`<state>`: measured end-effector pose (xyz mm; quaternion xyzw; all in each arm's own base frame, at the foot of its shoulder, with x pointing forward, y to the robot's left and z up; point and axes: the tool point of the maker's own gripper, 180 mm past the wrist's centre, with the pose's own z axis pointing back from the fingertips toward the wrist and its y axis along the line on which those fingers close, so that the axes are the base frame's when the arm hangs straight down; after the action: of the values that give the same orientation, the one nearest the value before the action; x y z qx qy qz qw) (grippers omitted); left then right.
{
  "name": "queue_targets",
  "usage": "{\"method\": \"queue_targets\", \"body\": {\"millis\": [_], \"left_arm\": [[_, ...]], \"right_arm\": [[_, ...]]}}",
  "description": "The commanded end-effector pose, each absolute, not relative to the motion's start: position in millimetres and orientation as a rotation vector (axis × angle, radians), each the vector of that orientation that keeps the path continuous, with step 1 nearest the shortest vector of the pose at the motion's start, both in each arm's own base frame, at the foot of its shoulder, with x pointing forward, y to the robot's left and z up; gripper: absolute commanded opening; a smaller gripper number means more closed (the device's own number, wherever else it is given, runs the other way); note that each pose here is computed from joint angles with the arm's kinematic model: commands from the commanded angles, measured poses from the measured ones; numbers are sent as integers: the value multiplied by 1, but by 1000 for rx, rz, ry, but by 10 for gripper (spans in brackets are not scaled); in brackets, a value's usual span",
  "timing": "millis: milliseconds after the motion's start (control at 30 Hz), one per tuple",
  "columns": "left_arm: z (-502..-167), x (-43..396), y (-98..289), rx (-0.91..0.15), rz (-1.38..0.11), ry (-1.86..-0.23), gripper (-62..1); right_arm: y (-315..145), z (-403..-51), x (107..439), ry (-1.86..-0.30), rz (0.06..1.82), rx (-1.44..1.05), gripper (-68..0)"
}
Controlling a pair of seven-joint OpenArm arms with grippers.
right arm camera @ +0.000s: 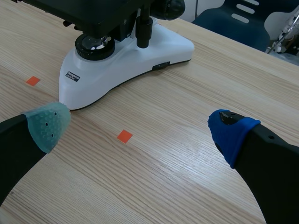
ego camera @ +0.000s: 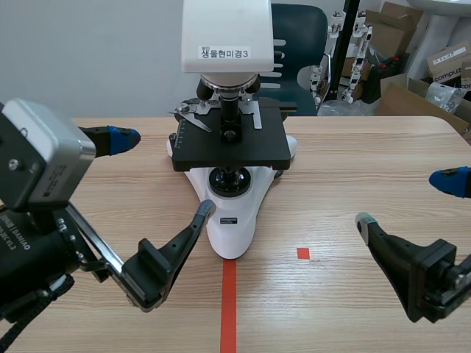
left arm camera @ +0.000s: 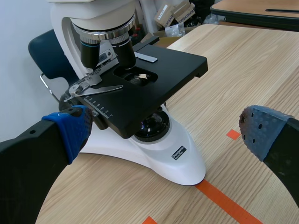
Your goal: Point at the diaphragm
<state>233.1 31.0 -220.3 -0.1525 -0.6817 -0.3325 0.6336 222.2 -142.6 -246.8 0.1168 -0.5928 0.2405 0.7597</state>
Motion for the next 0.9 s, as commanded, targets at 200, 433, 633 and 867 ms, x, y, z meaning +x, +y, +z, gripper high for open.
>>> {"method": "queue_targets", "body": {"millis": [200, 433, 633, 867], "left_arm": [[-212, 234, 32, -368, -733, -1587, 14], [-207, 236, 34, -419, -652, -1596, 14], [-205, 237, 35, -433, -630, -1599, 14], [-205, 237, 35, -433, -630, -1599, 14]], "right_arm": [[-141, -237, 226, -1327, 532, 256, 4], [-141, -237, 226, -1327, 532, 256, 4], [-141, -237, 226, -1327, 532, 256, 4], [-141, -237, 226, -1327, 532, 256, 4]]}}
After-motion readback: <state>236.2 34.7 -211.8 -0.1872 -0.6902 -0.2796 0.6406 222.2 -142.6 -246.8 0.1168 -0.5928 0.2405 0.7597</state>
